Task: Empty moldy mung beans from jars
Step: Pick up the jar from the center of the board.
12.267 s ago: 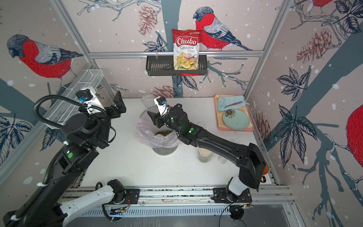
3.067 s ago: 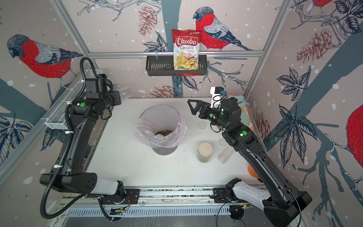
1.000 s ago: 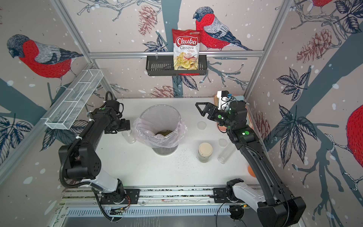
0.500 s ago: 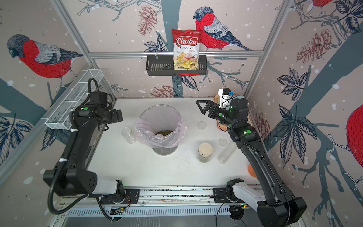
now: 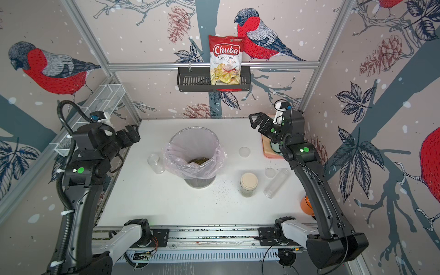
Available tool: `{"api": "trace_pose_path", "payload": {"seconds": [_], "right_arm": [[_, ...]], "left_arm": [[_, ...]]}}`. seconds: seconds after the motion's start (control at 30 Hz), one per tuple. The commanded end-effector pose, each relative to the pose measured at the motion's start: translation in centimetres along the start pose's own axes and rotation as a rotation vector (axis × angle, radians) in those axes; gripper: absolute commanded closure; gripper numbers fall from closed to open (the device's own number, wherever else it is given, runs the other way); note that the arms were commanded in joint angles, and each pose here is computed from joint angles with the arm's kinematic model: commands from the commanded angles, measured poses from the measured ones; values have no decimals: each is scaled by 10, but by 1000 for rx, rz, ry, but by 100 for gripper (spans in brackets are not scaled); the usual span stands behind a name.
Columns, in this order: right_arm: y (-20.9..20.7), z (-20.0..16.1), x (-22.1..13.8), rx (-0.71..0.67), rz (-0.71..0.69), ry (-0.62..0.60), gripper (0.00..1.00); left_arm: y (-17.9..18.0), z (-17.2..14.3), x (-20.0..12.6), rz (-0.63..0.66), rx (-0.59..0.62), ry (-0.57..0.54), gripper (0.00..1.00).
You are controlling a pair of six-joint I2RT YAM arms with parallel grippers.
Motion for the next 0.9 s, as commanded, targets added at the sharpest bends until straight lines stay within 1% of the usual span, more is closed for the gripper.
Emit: {"api": "trace_pose_path", "payload": {"seconds": [0.0, 0.1, 0.17, 0.2, 0.27, 0.33, 0.37, 0.4, 0.53, 0.6, 0.7, 0.8, 0.87], "right_arm": [[4, 19, -18, -94, -64, -99, 1], [3, 28, -30, -139, -135, -139, 1], [1, 29, -38, -172, -162, -157, 1], [-1, 28, -42, -177, -169, -170, 0], [-2, 28, -50, -185, -180, -194, 0], [-4, 28, -52, -194, -199, -190, 0], [-4, 28, -54, -197, -206, -187, 1], [-5, 27, -55, -202, -216, -176, 0], [-6, 26, -60, -223, -262, -128, 1], [-7, 25, -62, -226, -283, -104, 0], [-12, 14, -58, -216, -289, -39, 1], [-24, 0, -46, -191, -325, 61, 0], [-32, -8, -42, -181, -356, 108, 1]], "left_arm": [[-20, 30, 2, -146, -90, -151, 4], [-27, 39, 5, -204, -162, -181, 4], [-30, 45, 3, -239, -208, -221, 3], [-32, 46, 0, -270, -230, -249, 3], [-39, 50, -10, -359, -221, -327, 3], [-40, 55, -20, -393, -266, -392, 3], [-40, 57, -23, -400, -280, -404, 3], [-42, 61, -26, -419, -284, -407, 3], [-62, 64, -35, -562, -212, -374, 3], [-63, 60, -36, -590, -226, -375, 3], [-56, 49, -30, -564, -272, -376, 3], [-57, 43, -16, -481, -210, -286, 2], [-58, 39, -12, -438, -167, -254, 2]]}}
Point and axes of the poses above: each gripper's point midway between its finger pads, its own x axis out along the fingers, its own y axis along the line the jaws close on, z = x × y, the point moved 5 cm from there along -x, back along the fingers, and after that the axes turned 2 degrees about x, right-handed, at the moved point
